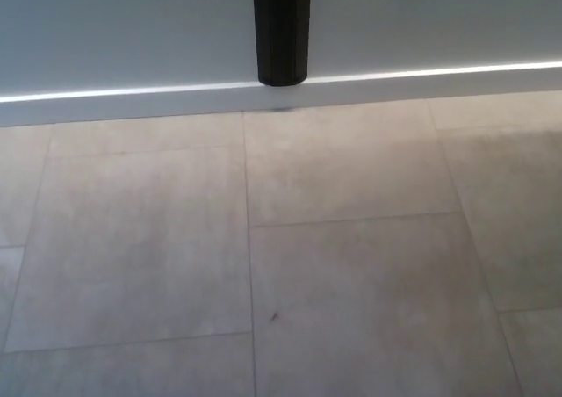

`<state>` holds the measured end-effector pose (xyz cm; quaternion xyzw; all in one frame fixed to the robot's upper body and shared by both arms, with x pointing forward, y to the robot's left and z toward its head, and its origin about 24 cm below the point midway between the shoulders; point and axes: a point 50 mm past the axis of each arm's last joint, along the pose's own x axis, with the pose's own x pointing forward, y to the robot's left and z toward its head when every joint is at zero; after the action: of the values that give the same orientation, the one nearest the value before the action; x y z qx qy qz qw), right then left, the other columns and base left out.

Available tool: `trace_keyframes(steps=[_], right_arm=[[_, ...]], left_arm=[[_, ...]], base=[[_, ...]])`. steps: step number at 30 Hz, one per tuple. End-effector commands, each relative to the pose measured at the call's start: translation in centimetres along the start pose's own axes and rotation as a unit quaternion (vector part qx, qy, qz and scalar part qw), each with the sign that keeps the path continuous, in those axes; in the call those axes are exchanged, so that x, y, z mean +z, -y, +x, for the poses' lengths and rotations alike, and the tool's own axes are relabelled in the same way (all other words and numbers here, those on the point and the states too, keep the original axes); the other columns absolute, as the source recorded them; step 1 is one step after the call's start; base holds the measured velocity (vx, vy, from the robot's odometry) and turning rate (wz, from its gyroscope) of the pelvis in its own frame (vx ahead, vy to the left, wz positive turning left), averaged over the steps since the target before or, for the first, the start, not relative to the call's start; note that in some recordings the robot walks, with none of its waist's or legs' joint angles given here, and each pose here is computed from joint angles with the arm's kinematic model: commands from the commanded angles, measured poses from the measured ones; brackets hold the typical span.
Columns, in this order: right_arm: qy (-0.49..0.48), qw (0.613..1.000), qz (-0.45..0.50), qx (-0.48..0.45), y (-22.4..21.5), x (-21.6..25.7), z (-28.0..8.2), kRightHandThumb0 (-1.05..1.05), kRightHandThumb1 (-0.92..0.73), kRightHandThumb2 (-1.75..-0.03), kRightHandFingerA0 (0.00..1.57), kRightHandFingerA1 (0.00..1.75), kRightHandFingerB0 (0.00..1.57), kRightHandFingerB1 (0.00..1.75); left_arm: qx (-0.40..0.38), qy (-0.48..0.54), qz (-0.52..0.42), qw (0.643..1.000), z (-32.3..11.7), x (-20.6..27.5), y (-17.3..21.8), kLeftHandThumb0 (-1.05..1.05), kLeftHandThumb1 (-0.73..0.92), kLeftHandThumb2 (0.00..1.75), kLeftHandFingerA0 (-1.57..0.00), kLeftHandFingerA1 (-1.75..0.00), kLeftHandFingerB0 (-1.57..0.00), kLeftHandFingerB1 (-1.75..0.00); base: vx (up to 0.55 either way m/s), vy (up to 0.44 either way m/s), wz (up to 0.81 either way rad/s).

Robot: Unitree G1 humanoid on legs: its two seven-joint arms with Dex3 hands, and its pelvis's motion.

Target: The robot walks towards an open gate button and uses its right fist to press it and open the gates

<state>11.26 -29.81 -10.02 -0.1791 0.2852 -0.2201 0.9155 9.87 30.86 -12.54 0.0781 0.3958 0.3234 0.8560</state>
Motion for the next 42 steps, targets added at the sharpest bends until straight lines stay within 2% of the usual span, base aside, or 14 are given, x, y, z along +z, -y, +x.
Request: trace_keyframes(steps=[1,5,10,13,16,17,21,22,26,27,28,29,40,42], right_arm=[[0.016,1.0,0.003,-0.009,0.38,0.25,0.02,-0.03,-0.48,-1.12,1.09,0.89,0.94,0.64],[0.022,1.0,0.005,-0.007,0.35,0.44,0.09,-0.02,-0.44,-1.17,1.09,0.89,0.95,0.66],[0.017,1.0,0.008,-0.01,0.4,0.3,0.05,-0.05,-0.46,-1.12,1.09,0.9,0.95,0.68],[0.017,1.0,0.009,-0.01,0.45,0.17,-0.06,0.0,-0.44,-1.17,1.09,0.9,0.95,0.67],[0.018,1.0,0.011,-0.01,0.45,0.04,-0.22,-0.02,-0.45,-1.18,1.09,0.9,0.95,0.66],[0.02,1.0,0.011,-0.01,0.46,0.06,-0.24,-0.04,-0.48,-1.15,1.1,0.92,0.94,0.66],[0.023,1.0,0.014,-0.012,0.47,0.13,-0.25,-0.04,-0.48,-1.14,1.1,0.92,0.94,0.67],[0.022,1.0,0.013,-0.013,0.48,0.15,-0.19,-0.05,-0.49,-1.14,1.09,0.92,0.93,0.68],[0.022,1.0,0.013,-0.014,0.48,0.15,-0.19,-0.04,-0.45,-1.18,1.09,0.92,0.94,0.66],[0.02,1.0,0.017,-0.015,0.45,0.09,-0.2,-0.03,-0.47,-1.14,1.09,0.92,0.95,0.67],[0.019,1.0,0.018,-0.016,0.44,0.08,-0.21,-0.03,-0.47,-1.14,1.09,0.92,0.95,0.67],[0.02,1.0,0.017,-0.015,0.46,0.06,-0.23,-0.05,-0.48,-1.14,1.08,0.93,0.94,0.68],[0.022,1.0,0.01,-0.012,0.51,-0.04,-0.3,-0.02,-0.46,-1.16,1.1,0.92,0.95,0.66],[0.023,1.0,0.011,-0.012,0.54,-0.04,-0.3,-0.07,-0.47,-1.16,1.09,0.93,0.93,0.68]], left_arm=[[0.009,0.021,-0.003,1.0,0.13,0.48,-0.69,-0.08,0.52,1.07,-1.13,-0.99,-1.05,-0.72],[0.008,0.022,-0.007,1.0,0.22,0.7,-0.63,-0.04,0.51,1.09,-1.12,-0.99,-1.06,-0.7],[0.004,0.016,-0.002,1.0,0.24,0.55,-0.67,-0.04,0.53,1.05,-1.11,-1.02,-1.07,-0.71],[0.005,0.017,0.002,1.0,0.19,0.44,-0.74,-0.06,0.52,1.07,-1.1,-1.04,-1.04,-0.74],[0.006,0.016,0.004,1.0,0.15,0.36,-0.82,-0.06,0.51,1.09,-1.1,-1.05,-1.04,-0.75],[0.007,0.016,0.0,1.0,0.15,0.37,-0.83,-0.09,0.52,1.05,-1.12,-1.08,-1.05,-0.81],[0.01,0.014,-0.005,1.0,0.12,0.29,-0.81,-0.08,0.54,1.01,-1.11,-1.06,-1.05,-0.78],[0.007,0.012,-0.005,1.0,0.06,0.13,-0.86,-0.05,0.52,1.07,-1.11,-1.05,-1.06,-0.74],[0.004,0.011,-0.005,1.0,0.04,0.03,-0.92,-0.05,0.52,1.07,-1.11,-1.03,-1.06,-0.73],[0.005,0.012,-0.005,1.0,0.04,0.04,-0.94,-0.04,0.56,0.97,-1.11,-1.04,-1.05,-0.72],[0.005,0.012,-0.005,1.0,0.04,0.04,-0.94,-0.04,0.56,0.97,-1.11,-1.04,-1.05,-0.72],[0.006,0.011,-0.004,1.0,0.05,0.08,-0.9,-0.07,0.54,1.03,-1.11,-1.06,-1.03,-0.76],[0.006,0.01,-0.006,1.0,0.03,0.06,-0.72,-0.08,0.53,1.07,-1.09,-1.05,-1.03,-0.79],[0.006,0.011,-0.007,1.0,0.0,0.05,-0.69,-0.05,0.5,1.13,-1.09,-1.03,-1.05,-0.78]], base=[[0.2,-0.133,0.0],[0.28,-0.081,-0.04],[0.31,0.082,-0.04],[0.46,0.184,-0.35],[0.45,0.15,0.1],[0.44,0.134,0.07],[0.35,0.09,0.2],[0.37,-0.007,0.12],[0.36,-0.06,-0.2],[0.5,-0.145,0.59],[0.53,-0.154,1.04],[0.48,-0.185,0.13],[0.37,-0.037,-0.08],[0.49,0.143,-0.36]])
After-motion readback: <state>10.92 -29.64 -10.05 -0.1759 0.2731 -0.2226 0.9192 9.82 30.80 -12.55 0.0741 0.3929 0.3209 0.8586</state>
